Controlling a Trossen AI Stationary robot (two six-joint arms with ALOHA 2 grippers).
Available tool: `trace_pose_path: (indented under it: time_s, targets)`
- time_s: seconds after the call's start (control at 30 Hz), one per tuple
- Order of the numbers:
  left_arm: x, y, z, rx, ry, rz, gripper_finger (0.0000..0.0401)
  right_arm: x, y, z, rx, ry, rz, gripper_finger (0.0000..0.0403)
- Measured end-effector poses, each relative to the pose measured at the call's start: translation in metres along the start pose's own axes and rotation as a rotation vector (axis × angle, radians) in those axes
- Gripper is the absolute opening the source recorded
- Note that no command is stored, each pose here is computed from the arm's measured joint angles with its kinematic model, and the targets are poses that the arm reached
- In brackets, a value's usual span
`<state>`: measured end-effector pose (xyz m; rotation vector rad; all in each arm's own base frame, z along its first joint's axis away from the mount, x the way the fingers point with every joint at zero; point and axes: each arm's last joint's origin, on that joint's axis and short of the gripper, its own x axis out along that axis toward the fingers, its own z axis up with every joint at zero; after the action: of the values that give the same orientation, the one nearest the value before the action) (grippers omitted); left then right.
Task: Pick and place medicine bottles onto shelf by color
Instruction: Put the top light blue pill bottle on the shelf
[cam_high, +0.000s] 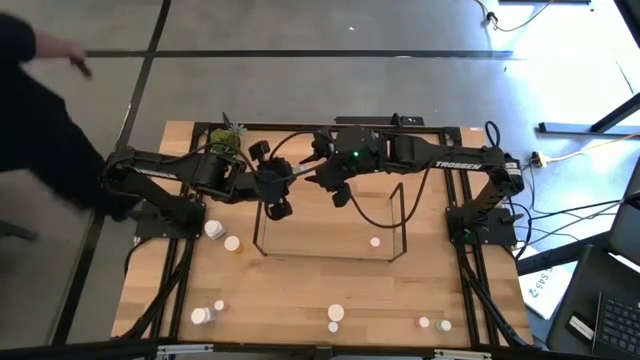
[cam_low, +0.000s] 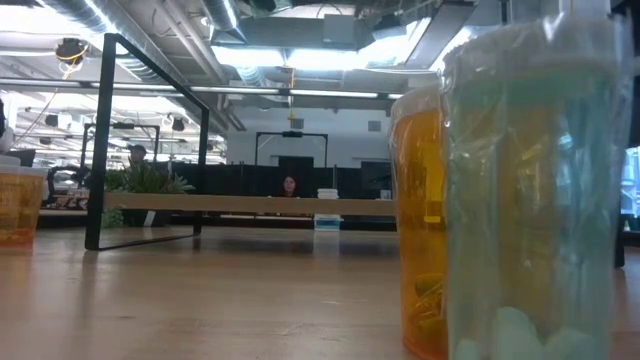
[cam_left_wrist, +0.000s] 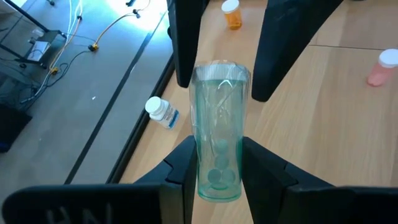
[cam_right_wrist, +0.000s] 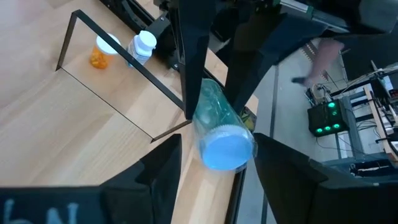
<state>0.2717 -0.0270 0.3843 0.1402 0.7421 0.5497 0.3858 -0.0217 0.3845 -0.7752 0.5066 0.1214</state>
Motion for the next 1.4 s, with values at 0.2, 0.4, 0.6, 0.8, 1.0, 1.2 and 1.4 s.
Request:
trace_pose_path:
  time_s: [0.2,0.4,0.6,0.8,1.0,1.2,1.4]
  targets:
    - [0.0,-0.0001,0.0004,-0.002,-0.004,0.0,0.0096,0.0002,-0.0009,0.0009,0.0,-0.009,-0.01,0.0198]
    - [0.0,-0.0001,0.0005,-0.002,-0.004,0.0,0.0096,0.0002,-0.0009,0.0009,0.0,-0.009,-0.01,0.0198]
    - [0.0,-0.0002,0.0011,-0.006,-0.01,-0.001,0.0096,0.0002,-0.0014,0.0022,0.001,-0.032,-0.006,0.0198]
    - [0.0,-0.0003,0.0013,-0.007,-0.012,-0.002,0.0096,0.0002,-0.0019,0.0018,0.002,-0.036,-0.005,0.0198]
    - [0.0,-0.0003,0.0015,-0.008,-0.013,-0.002,0.0096,0.0002,-0.0025,0.0012,0.006,-0.034,-0.005,0.0198]
    - [-0.0026,-0.0037,0.0019,0.013,-0.029,-0.004,0.0096,0.0003,-0.0048,-0.0014,0.011,-0.029,-0.008,0.0198]
    - [-0.0055,-0.0079,0.004,0.036,-0.059,-0.018,0.0096,0.0003,-0.0046,-0.0015,0.014,-0.033,-0.001,0.0198]
